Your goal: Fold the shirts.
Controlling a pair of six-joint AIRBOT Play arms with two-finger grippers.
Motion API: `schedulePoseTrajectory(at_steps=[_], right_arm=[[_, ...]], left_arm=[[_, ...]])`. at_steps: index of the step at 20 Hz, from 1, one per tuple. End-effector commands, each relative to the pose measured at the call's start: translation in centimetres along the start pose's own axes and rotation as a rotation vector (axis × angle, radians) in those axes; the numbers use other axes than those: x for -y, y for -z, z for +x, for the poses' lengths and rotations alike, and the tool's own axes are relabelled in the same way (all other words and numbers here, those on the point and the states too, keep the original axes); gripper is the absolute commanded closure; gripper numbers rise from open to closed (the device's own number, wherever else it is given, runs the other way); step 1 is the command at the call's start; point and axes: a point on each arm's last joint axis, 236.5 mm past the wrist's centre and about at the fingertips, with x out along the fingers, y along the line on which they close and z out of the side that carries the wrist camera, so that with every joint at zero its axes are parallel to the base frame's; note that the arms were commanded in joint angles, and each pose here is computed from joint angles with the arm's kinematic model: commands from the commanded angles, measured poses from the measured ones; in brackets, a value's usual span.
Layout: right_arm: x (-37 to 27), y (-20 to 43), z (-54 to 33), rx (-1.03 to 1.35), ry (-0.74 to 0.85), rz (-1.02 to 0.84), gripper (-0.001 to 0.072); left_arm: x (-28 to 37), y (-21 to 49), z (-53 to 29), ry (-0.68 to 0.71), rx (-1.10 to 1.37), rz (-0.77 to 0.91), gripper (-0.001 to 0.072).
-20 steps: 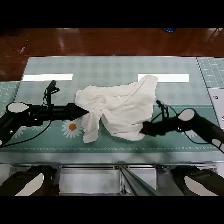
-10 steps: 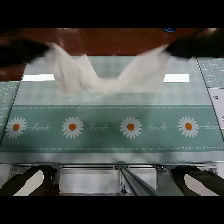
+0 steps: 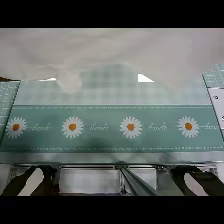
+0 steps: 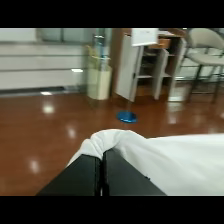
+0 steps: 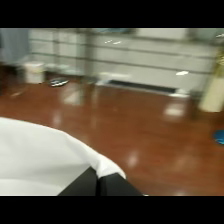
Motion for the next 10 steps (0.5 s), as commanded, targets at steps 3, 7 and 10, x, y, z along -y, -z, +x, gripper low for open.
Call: schedulePoseTrajectory(at_steps=[3, 7, 10], right_arm=[[4.0, 2.6, -11.0, 0.005, 0.295, -0.016, 0.0692], [3.9, 8.8, -11.3, -0.204, 0.294, 0.031, 0.0692], [3.1, 10.4, -9.5, -0.259, 0.245, 0.054, 0.0692]], left_arm=[[2.5, -0.9, -8.6, -0.189, 0.012, 0.194, 0.0692], [0.8, 4.1, -13.3, -0.212, -0.166, 0.165, 0.0692], [0.5, 7.8, -12.7, -0.169, -0.309, 0.107, 0.0692]])
